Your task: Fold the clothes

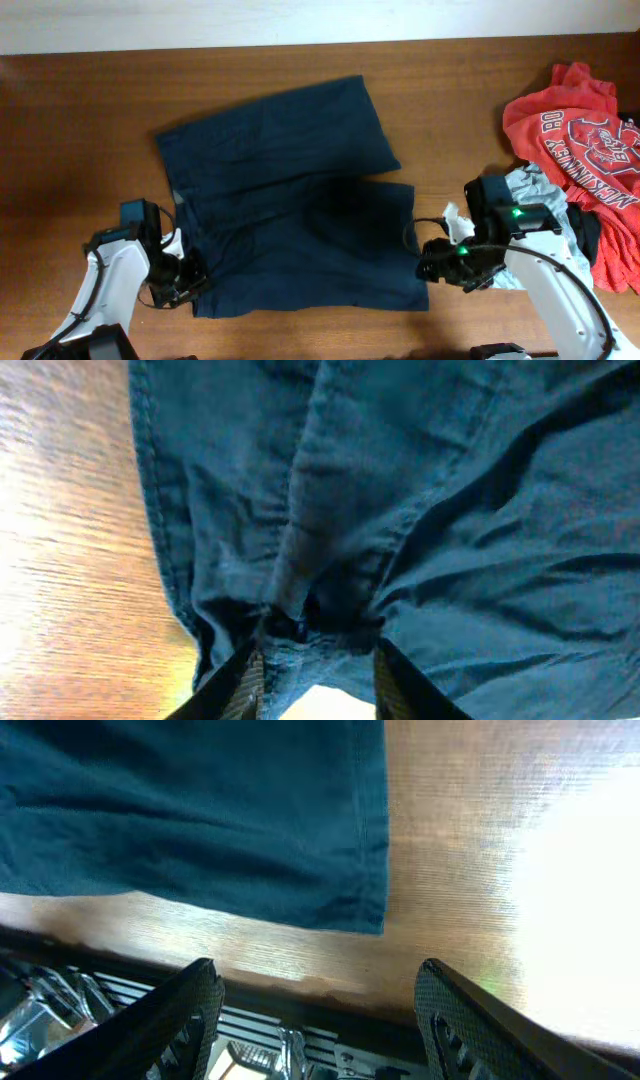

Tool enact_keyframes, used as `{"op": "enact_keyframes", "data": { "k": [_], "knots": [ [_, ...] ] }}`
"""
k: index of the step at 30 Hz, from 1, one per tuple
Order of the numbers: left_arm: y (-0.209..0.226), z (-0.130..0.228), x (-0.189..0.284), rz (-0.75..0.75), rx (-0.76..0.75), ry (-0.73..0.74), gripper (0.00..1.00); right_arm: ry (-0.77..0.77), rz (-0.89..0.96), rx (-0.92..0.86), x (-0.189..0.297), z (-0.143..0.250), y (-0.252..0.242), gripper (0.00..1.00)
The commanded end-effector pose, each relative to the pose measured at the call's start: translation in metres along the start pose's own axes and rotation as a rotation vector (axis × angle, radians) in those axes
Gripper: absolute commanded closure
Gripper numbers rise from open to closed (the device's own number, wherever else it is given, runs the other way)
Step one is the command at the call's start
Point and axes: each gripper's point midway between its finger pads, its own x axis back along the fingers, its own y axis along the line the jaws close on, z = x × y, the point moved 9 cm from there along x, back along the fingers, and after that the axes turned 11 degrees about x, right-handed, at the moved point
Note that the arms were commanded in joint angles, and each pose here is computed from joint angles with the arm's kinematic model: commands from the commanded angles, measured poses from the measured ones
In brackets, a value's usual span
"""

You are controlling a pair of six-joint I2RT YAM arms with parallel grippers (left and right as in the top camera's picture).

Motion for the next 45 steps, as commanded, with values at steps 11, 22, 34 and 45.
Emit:
{"op": "enact_keyframes", "data": {
  "k": [11, 22, 34, 45],
  "knots": [
    [-0.007, 0.004, 0.0, 0.105, -0.009, 0.033, 0.99, 0.02, -0.033, -0.011, -0.006, 0.004, 0.002, 0.34],
    [-0.004, 0.017, 0.002, 0.082, 0.055, 0.122, 0.52, 0.042, -0.067, -0.021, -0.014, 0.005, 0.001, 0.29],
    [0.005, 0.032, 0.004, -0.001, 0.206, 0.212, 0.5, 0.034, -0.067, -0.017, -0.014, 0.004, 0.001, 0.28],
    [0.033, 0.021, 0.01, -0.023, 0.366, 0.166, 0.49, 0.029, -0.067, -0.015, -0.014, 0.003, 0.001, 0.28]
  ]
}}
